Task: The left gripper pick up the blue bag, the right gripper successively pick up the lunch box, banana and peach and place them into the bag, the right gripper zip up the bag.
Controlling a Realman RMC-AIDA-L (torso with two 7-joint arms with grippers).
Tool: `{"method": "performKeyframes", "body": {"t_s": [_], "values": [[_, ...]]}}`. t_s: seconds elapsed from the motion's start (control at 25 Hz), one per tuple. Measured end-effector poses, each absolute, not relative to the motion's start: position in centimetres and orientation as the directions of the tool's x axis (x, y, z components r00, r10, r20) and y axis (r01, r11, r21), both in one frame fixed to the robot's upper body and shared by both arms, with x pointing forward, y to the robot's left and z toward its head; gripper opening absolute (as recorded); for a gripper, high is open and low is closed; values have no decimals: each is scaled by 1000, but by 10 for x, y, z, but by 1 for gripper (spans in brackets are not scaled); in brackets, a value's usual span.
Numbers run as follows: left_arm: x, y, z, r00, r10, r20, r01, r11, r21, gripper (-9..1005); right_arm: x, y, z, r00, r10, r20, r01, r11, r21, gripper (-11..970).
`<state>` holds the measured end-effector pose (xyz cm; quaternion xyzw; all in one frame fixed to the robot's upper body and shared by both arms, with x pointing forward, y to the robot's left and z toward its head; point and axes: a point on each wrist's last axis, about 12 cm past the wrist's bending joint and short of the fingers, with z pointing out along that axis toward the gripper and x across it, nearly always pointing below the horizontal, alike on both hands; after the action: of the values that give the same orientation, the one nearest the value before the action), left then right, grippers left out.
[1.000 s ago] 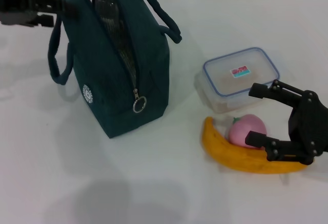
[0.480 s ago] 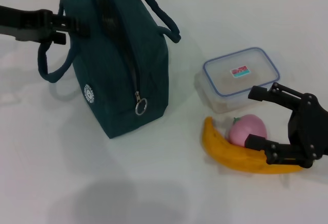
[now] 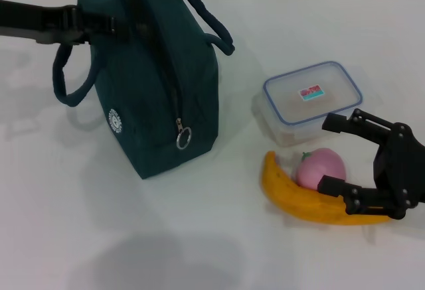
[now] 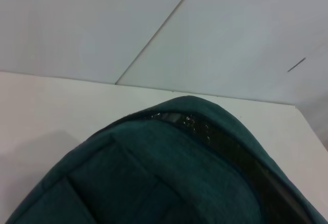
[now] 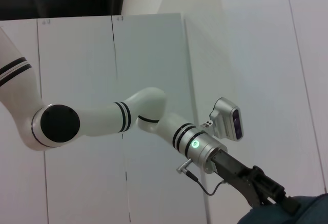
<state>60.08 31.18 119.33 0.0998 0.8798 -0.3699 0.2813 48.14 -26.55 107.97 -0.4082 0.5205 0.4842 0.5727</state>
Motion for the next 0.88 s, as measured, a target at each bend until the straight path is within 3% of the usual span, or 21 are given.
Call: {"method": "performKeyframes", "body": {"t_s": [0.08, 0.4, 0.88], "values": [[601, 311, 1194, -827, -22, -561, 383, 709, -592, 756, 481, -266, 1080, -11, 130, -991, -979, 199, 37, 879], [601, 309, 1192, -862, -1, -506, 348, 725, -594, 523, 482, -266, 1080, -9, 130, -991, -978, 204, 36, 878], [596, 307, 1192, -875, 23, -484, 357, 706, -612, 76, 487, -268, 1080, -5, 131, -991, -968, 249, 38, 878]]}}
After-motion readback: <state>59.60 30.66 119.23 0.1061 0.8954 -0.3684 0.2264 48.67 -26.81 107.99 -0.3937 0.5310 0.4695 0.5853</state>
